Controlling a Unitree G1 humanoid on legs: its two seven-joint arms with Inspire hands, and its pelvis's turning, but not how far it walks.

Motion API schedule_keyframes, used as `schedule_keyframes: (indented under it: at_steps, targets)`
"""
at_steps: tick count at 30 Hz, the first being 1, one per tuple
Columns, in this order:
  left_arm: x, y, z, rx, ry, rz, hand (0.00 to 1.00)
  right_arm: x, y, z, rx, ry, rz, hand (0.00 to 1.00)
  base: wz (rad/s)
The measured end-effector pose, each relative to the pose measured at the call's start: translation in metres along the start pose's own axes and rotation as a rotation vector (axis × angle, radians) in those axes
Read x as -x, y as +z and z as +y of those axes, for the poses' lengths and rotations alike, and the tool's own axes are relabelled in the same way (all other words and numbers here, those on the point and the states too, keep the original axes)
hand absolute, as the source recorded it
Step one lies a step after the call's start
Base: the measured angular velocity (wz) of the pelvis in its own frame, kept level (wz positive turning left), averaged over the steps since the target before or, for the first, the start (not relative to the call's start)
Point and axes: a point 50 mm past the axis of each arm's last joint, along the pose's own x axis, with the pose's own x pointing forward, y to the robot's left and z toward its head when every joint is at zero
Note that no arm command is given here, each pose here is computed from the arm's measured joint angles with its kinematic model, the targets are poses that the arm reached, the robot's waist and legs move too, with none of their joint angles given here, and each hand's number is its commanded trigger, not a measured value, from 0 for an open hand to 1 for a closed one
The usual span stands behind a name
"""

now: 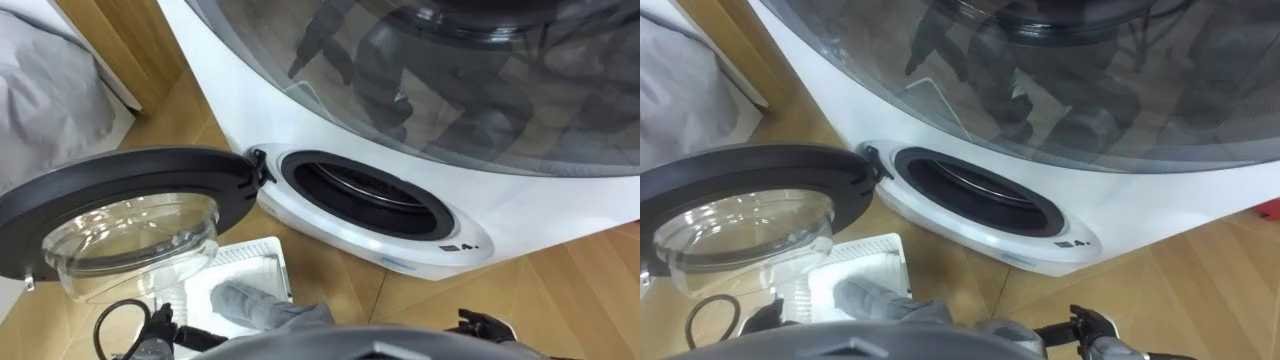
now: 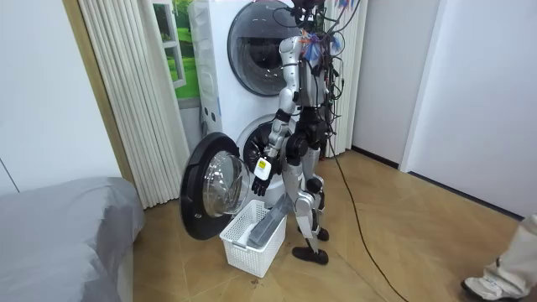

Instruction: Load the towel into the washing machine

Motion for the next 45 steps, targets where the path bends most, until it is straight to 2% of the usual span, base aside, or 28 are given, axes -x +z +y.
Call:
schedule_keyframes:
  at_steps: [17,25,32,36,37,39,45]
  targets:
    - [0.000,0.003,-0.001,-0.009,-0.006,-0.012,0.00,0.000,0.000,0.001,-0.035,0.005,-0.006,0.00,0.00]
    - [-0.002,0.021,-0.002,-0.067,-0.011,-0.072,0.00,0.000,0.007,0.000,-0.031,0.009,-0.030,0.00,0.04]
    - [-0.003,0.064,-0.008,-0.279,-0.012,-0.210,0.00,-0.002,0.043,-0.002,0.082,0.018,-0.109,0.00,0.00]
    - [-0.001,0.109,-0.008,-0.365,0.000,-0.316,0.00,-0.002,0.077,0.006,0.123,0.034,-0.184,0.00,0.08]
    - [-0.001,0.113,-0.008,-0.375,0.003,-0.323,0.00,-0.002,0.082,0.008,0.132,0.038,-0.196,0.00,0.00]
    - [0.001,0.128,-0.010,-0.457,0.008,-0.363,0.00,-0.001,0.096,0.011,0.149,0.050,-0.232,0.00,0.00]
    - [0.013,0.175,-0.014,-0.576,0.042,-0.500,0.00,0.006,0.132,0.013,0.150,0.058,-0.326,0.00,0.05]
